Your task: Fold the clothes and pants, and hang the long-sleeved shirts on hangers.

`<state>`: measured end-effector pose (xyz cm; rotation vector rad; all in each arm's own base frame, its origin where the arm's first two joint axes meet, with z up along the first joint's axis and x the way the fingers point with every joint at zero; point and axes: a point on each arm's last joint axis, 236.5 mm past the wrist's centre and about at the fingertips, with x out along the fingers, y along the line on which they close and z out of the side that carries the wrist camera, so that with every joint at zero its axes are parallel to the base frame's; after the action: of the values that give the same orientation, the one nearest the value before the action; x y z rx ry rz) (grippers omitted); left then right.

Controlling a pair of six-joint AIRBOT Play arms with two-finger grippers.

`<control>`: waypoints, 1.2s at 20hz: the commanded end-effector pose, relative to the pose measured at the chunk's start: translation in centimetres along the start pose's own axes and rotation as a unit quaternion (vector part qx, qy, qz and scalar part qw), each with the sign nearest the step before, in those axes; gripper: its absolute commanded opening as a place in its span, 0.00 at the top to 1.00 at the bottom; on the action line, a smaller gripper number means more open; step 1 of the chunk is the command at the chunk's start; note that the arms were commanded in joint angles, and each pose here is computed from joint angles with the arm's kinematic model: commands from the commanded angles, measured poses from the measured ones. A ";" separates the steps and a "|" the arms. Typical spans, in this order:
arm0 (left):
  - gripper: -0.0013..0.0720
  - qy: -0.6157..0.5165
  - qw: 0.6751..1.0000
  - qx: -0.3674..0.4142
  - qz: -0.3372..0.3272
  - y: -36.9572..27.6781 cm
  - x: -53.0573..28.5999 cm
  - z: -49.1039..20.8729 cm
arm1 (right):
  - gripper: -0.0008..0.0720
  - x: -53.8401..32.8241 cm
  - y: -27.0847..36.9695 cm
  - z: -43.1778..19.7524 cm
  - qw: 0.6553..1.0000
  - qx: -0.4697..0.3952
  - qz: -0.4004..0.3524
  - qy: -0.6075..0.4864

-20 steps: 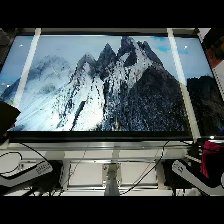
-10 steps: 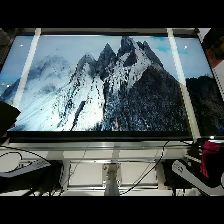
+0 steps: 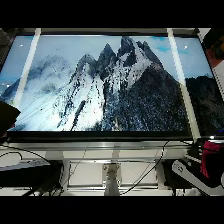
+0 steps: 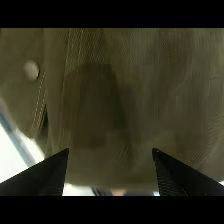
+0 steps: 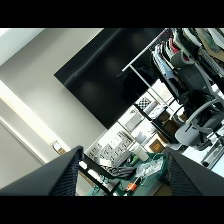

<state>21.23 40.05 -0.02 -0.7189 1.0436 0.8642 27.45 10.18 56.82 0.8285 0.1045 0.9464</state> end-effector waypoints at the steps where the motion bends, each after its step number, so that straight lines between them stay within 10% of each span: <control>1: 0.21 -0.020 1.000 0.002 -0.002 0.2 1.9 1.3 | 0.19 0.0 0.0 0.0 1.000 0.000 0.000 0.000; 6: 0.24 -0.047 0.995 -0.030 -0.084 -3.4 3.2 2.8 | 0.19 0.0 0.0 0.0 1.000 0.000 0.000 0.000; 11: 0.96 -0.022 0.993 -0.031 -0.109 -5.0 4.1 1.8 | 0.19 0.0 0.0 0.0 1.000 0.000 0.000 0.000; 19: 0.96 -0.069 0.986 -0.028 -0.148 -7.5 -2.7 3.2 | 0.19 0.0 0.1 0.0 1.000 0.000 0.001 0.000; 24: 0.96 -0.233 0.905 -0.018 -0.354 -16.8 -18.0 7.4 | 0.19 0.0 0.1 0.0 1.000 0.000 0.001 0.000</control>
<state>31.25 36.76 11.39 -0.8073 0.5619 0.5724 27.45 10.17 56.83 0.8286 0.1041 0.9463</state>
